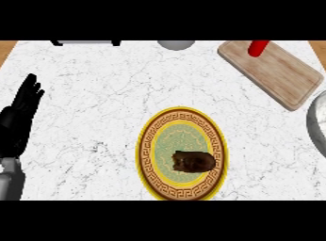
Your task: Pick the lemon from the plate and place it in the bowl
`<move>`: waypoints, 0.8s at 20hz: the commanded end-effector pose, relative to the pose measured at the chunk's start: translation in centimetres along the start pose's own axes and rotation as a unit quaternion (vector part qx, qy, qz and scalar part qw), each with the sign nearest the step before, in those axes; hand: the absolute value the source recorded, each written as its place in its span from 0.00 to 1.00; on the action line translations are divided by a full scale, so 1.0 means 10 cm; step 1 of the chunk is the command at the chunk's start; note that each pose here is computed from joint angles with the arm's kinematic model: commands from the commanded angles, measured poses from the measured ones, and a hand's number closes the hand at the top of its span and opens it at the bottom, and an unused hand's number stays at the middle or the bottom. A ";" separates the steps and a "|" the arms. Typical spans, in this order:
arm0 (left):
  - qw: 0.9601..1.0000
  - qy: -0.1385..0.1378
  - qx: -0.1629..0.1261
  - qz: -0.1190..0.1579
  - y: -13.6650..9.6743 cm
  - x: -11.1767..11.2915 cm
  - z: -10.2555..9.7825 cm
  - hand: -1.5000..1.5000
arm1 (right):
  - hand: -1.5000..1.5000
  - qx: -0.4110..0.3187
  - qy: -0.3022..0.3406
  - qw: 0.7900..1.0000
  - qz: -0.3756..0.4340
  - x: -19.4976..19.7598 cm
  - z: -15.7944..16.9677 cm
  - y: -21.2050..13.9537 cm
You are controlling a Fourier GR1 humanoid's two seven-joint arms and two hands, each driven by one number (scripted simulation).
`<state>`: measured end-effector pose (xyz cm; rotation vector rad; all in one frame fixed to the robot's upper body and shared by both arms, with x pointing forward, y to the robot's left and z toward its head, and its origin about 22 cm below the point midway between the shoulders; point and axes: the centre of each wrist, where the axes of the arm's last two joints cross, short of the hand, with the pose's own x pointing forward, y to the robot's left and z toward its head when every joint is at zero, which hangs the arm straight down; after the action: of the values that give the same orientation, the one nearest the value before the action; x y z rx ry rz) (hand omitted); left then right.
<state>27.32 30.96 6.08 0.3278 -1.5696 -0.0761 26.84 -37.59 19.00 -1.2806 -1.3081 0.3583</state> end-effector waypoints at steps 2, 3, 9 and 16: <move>1.000 -0.009 -0.005 0.007 -0.09 -0.01 0.09 0.50 | 1.00 0.001 0.009 1.000 -0.001 -0.46 -0.26 0.29; 1.000 -0.001 -0.005 -0.002 -0.16 -0.08 -0.12 0.50 | 1.00 -0.002 0.005 1.000 -0.003 -0.48 -0.36 0.24; 1.000 -0.005 -0.001 0.007 -0.05 0.03 -0.11 0.50 | 1.00 0.079 0.089 0.982 0.149 -0.95 -0.46 0.26; 1.000 -0.004 -0.005 0.008 -0.03 -0.09 -0.03 0.50 | 0.00 0.146 0.113 0.982 0.031 -1.29 -0.69 0.50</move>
<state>28.12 30.66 6.10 0.3113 -1.5772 -0.0772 29.99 -48.28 10.68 -1.1660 -0.9988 0.3985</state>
